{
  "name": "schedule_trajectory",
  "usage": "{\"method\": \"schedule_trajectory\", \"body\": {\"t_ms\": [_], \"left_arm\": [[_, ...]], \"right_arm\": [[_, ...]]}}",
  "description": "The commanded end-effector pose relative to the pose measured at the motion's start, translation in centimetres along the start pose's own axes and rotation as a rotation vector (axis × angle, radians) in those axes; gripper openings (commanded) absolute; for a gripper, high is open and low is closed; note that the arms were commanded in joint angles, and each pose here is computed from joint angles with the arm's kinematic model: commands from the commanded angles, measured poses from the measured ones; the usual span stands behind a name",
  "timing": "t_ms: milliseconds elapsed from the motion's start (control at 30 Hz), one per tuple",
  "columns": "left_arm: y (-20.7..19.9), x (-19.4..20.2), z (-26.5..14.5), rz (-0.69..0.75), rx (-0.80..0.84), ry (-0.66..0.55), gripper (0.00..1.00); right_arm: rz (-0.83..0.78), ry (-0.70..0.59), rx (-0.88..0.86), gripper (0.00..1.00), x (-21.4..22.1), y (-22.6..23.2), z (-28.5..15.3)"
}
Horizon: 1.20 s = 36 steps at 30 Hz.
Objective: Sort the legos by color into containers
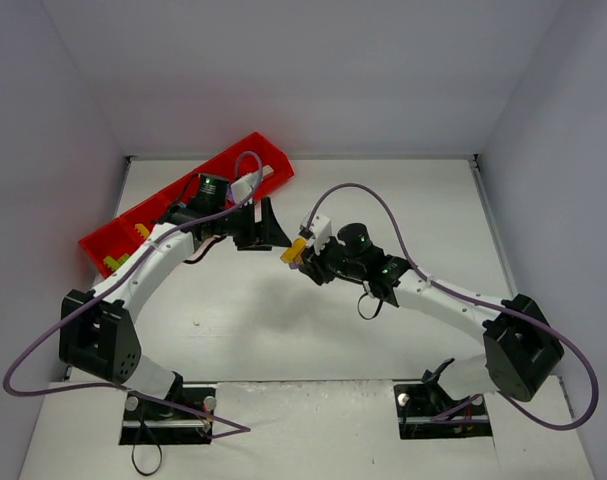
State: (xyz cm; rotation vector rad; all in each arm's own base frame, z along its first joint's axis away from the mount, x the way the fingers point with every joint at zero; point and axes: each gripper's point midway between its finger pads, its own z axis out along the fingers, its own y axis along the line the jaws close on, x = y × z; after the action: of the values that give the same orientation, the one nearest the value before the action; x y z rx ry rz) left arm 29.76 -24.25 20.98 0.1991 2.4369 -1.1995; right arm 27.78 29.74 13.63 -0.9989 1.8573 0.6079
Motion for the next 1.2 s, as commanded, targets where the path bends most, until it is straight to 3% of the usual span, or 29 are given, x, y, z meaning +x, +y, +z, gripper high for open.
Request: {"method": "schedule_trajectory", "body": {"t_ms": [0, 400, 567, 667, 700, 833, 1167], "left_arm": [[-3.7, -2.0, 0.1, 0.077, 0.105, -0.045, 0.66], [-2.0, -1.1, 2.5, 0.079, 0.021, 0.014, 0.63], [-2.4, -1.6, 2.5, 0.091, 0.034, 0.006, 0.49], [-2.7, -1.6, 2.4, 0.095, 0.044, 0.005, 0.46], [-2.7, -1.7, 2.4, 0.096, 0.048, 0.003, 0.38], [-2.8, -1.6, 2.5, 0.095, 0.056, 0.008, 0.26], [-3.4, -1.2, 2.0, 0.111, 0.087, 0.013, 0.02]], "right_arm": [[-0.081, -0.123, -0.029, 0.12, -3.7, 0.6, -0.4], [-0.095, -0.135, -0.044, 0.13, -4.1, 0.8, -0.5], [-0.096, -0.128, -0.04, 0.13, -3.8, 0.7, -0.6], [-0.095, -0.125, -0.04, 0.13, -3.5, 0.8, -0.7], [-0.094, -0.123, -0.039, 0.13, -3.5, 0.7, -0.6], [-0.094, -0.125, -0.04, 0.13, -3.5, 0.8, -0.6], [-0.087, -0.117, -0.031, 0.13, -2.8, 0.7, -0.8]]}}
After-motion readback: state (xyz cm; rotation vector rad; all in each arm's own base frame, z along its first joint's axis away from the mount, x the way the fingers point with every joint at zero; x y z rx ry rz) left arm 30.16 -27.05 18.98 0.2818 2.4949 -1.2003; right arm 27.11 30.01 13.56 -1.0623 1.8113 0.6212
